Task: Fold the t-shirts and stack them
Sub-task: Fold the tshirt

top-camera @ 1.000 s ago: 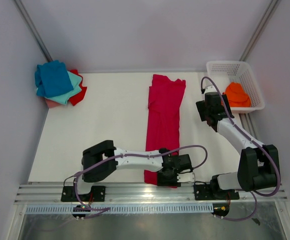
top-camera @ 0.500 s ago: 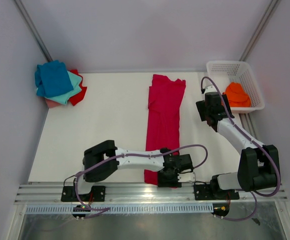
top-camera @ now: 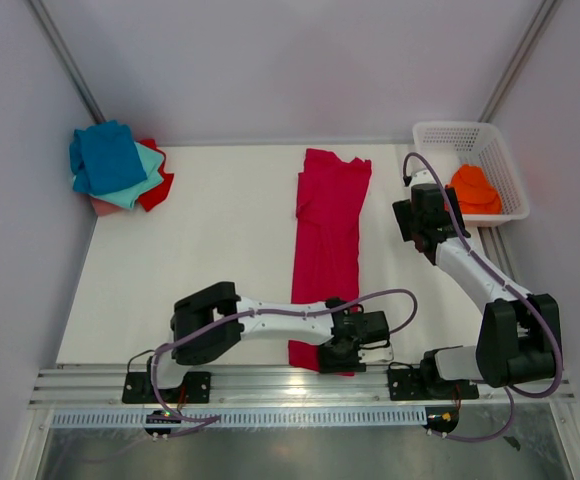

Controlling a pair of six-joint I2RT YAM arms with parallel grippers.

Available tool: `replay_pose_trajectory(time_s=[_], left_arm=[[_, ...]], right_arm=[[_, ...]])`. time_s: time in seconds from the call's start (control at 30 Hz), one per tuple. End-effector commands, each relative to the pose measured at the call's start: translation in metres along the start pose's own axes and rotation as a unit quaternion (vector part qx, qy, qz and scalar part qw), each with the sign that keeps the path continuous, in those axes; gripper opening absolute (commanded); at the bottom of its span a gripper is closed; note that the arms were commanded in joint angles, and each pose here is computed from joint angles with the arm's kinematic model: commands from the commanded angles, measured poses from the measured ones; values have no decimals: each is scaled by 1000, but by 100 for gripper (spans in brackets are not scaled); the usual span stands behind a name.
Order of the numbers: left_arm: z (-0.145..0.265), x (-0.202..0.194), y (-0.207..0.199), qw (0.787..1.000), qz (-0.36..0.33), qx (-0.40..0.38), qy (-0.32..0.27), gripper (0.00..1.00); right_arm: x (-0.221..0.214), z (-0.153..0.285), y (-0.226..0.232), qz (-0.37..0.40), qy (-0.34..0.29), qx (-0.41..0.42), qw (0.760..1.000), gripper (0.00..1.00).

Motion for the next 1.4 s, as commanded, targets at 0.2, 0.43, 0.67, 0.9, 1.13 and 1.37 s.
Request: replay_pose_trajectory(time_s=[0.2, 0.43, 0.67, 0.9, 1.13, 1.37], left_arm=[[-53, -15, -3, 997, 21, -9, 77, 53], [-53, -21, -4, 995, 18, -15, 97, 53], [-54, -27, -9, 993, 14, -38, 108, 48], [-59, -26, -10, 992, 4, -57, 108, 0], [-37, -15, -2, 996, -16, -34, 79, 0], [15, -8, 34, 998, 4, -61, 12, 0]], right_arm=[[17, 12, -6, -18, -42, 0, 999, 100], [19, 13, -7, -18, -46, -1, 999, 99], [20, 14, -8, -19, -49, -2, 999, 99], [19, 15, -9, -18, -49, -4, 999, 99], [21, 15, -9, -20, -52, -4, 998, 99], [21, 13, -8, -19, -51, -6, 998, 99]])
Point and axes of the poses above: each gripper's point midway between its finger pads, its own z axis back along the fingers, its own y axis along the line the jaws close on, x = y × z, the point moved 9 cm from there along z, back along the fingers, and after that the axes turned 14 degrees about -z, right-handed, at the moved point
